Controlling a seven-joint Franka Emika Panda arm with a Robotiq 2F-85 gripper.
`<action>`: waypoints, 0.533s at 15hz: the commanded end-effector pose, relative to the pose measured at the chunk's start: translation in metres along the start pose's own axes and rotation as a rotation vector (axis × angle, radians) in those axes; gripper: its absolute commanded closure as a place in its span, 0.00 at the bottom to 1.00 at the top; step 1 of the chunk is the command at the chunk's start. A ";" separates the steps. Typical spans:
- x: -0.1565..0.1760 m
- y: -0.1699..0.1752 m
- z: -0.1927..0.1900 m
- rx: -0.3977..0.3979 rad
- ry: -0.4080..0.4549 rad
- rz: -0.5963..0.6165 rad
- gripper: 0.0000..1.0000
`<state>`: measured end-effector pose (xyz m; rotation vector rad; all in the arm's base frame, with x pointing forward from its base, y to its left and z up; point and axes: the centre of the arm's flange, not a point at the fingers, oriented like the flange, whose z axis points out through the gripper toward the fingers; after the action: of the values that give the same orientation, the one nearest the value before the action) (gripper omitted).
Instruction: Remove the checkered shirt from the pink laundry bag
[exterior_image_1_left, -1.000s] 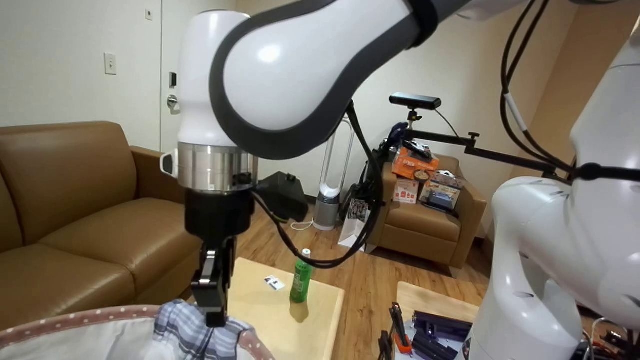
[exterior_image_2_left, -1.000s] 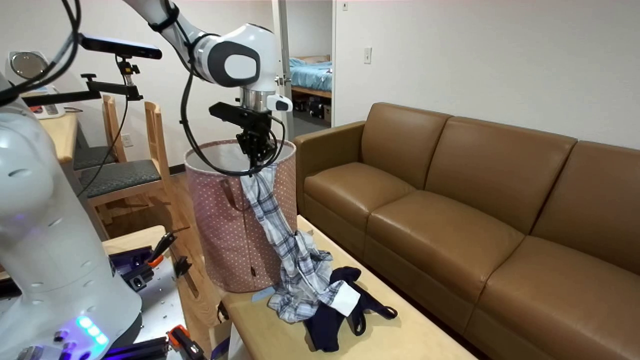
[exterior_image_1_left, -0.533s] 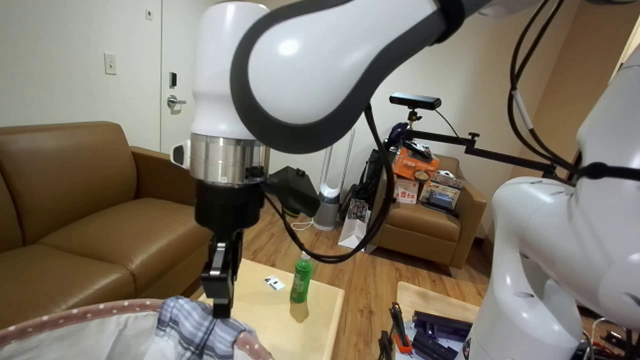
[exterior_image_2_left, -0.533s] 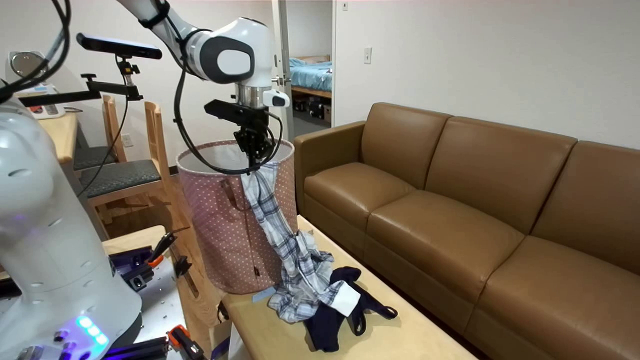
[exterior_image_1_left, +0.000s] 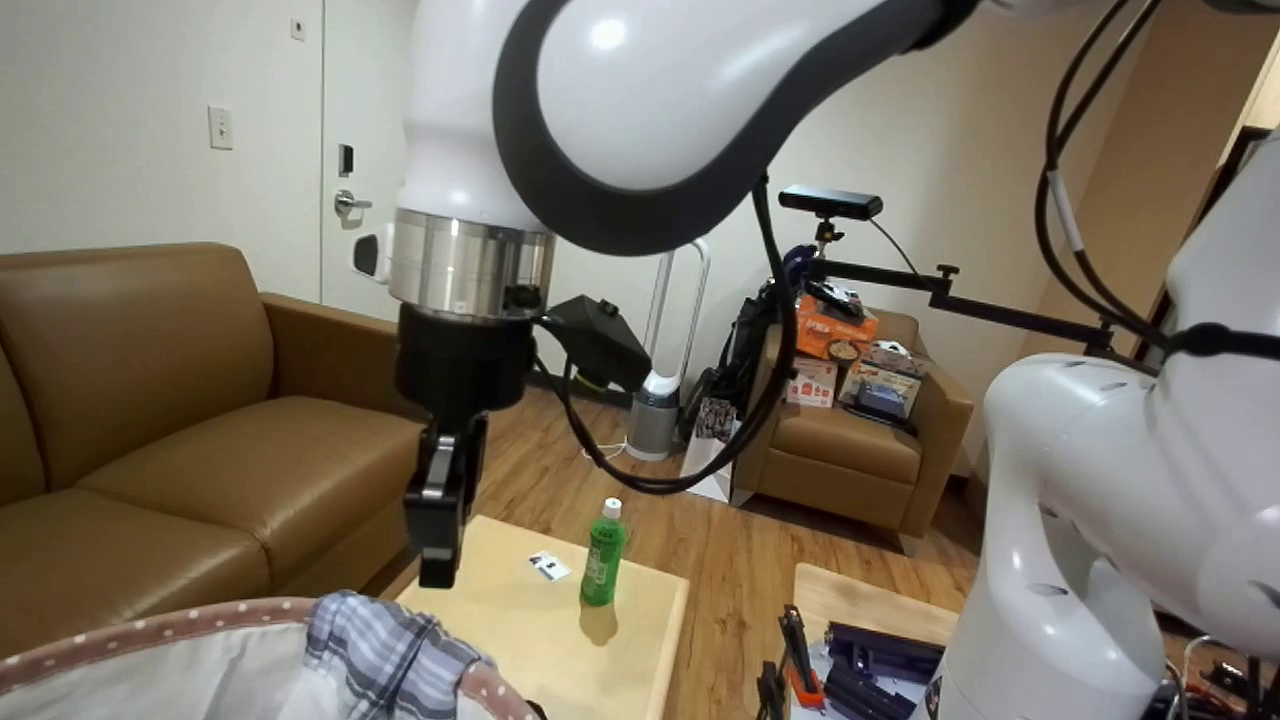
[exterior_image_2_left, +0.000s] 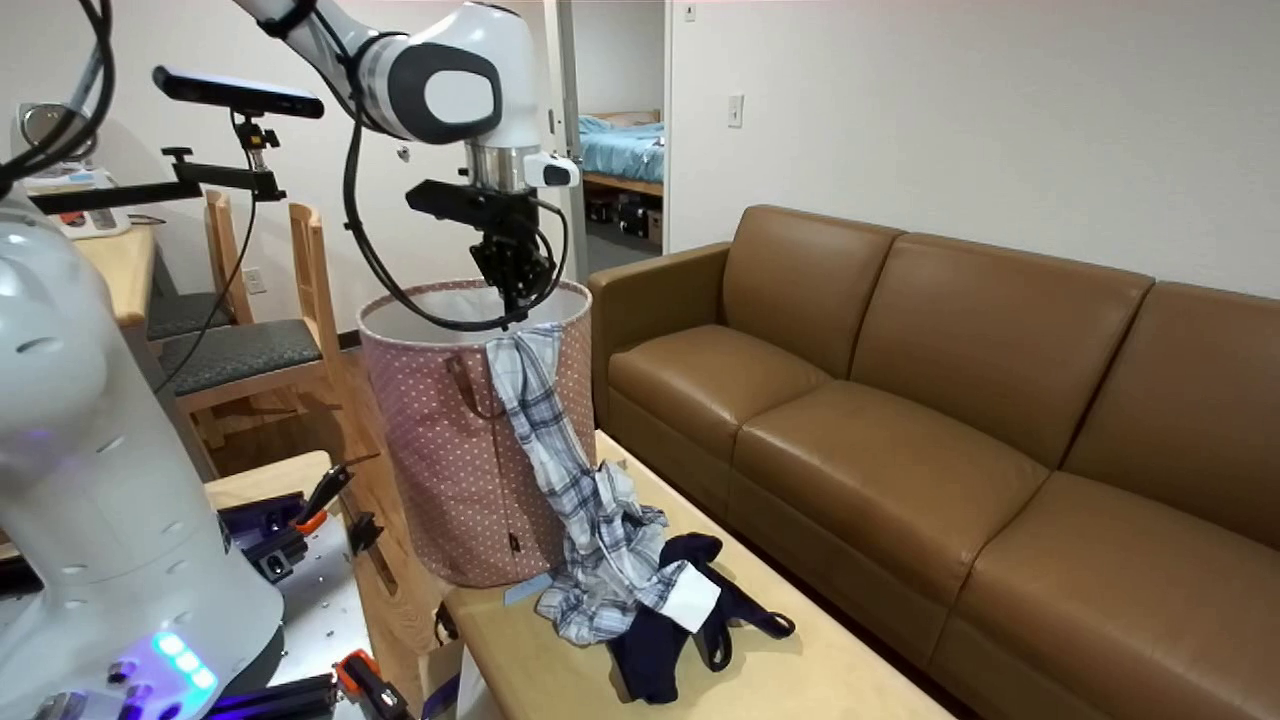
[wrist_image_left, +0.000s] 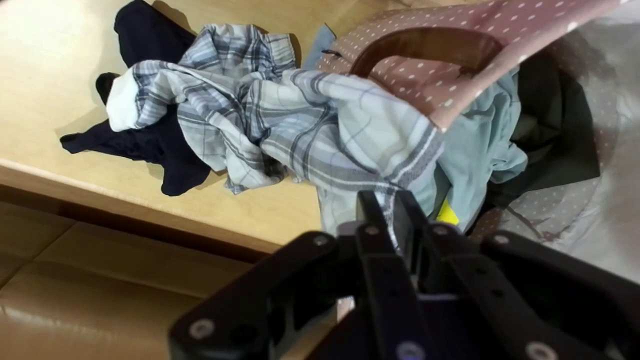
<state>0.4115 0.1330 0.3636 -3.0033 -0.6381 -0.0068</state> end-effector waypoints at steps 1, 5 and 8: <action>0.001 -0.001 0.000 -0.018 -0.005 -0.021 0.59; 0.002 0.001 0.010 0.004 0.009 0.004 0.39; 0.005 0.002 0.019 0.018 0.027 0.020 0.21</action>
<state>0.4142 0.1325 0.3579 -3.0026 -0.6335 -0.0125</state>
